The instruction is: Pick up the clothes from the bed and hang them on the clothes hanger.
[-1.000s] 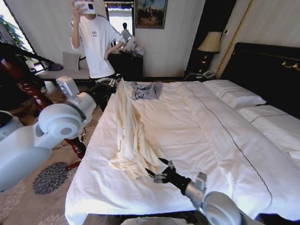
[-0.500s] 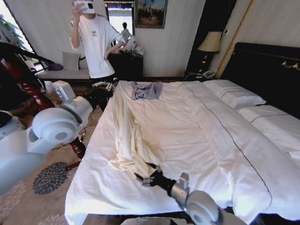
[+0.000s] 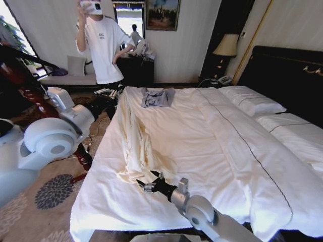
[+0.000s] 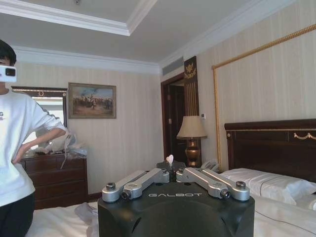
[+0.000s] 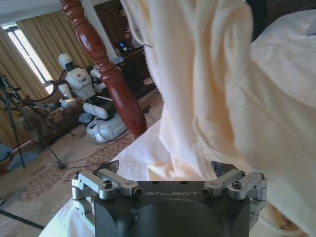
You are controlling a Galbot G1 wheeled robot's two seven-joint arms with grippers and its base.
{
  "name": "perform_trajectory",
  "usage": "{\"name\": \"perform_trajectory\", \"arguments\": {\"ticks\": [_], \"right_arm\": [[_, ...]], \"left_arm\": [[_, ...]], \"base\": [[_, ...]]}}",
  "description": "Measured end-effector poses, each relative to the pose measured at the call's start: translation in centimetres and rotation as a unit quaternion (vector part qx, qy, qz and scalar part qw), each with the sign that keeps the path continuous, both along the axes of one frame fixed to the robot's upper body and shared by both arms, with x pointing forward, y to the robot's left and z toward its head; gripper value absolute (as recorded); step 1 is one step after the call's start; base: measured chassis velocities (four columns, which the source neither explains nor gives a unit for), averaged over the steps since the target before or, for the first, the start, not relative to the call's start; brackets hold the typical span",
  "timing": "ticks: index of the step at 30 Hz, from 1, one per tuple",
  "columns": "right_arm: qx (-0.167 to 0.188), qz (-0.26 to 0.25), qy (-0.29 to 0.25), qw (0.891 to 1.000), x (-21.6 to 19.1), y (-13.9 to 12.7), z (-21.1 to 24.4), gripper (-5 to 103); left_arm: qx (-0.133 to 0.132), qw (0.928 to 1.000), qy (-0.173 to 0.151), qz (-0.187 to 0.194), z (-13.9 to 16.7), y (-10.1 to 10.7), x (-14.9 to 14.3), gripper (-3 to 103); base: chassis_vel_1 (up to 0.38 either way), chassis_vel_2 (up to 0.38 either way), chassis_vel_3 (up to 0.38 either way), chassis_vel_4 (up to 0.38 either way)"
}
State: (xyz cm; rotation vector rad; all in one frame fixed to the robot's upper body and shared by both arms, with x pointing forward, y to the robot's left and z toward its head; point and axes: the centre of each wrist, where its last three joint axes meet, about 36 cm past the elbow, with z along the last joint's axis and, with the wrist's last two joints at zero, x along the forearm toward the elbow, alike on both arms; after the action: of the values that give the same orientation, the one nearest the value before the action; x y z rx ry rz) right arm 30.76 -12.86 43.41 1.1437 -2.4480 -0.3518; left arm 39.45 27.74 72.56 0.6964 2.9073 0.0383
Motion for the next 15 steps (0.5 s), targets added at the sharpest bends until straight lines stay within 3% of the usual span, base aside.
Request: {"name": "perform_trajectory", "arguments": {"ticks": [3,15], "right_arm": [[0.0,0.007,0.002,1.0,-0.1,0.5,-0.1,100],[-0.063,-0.051,-0.007,0.997,2.4,0.8,-0.9,103]], "left_arm": [[-0.002,1.0,-0.001,0.0,0.0,0.0,0.1,1],[0.003,0.9999,-0.005,-0.009,0.2,0.0,-0.3,1]], "base": [[0.0,0.0,0.0,0.0],[0.0,0.0,0.0,0.0]]}}
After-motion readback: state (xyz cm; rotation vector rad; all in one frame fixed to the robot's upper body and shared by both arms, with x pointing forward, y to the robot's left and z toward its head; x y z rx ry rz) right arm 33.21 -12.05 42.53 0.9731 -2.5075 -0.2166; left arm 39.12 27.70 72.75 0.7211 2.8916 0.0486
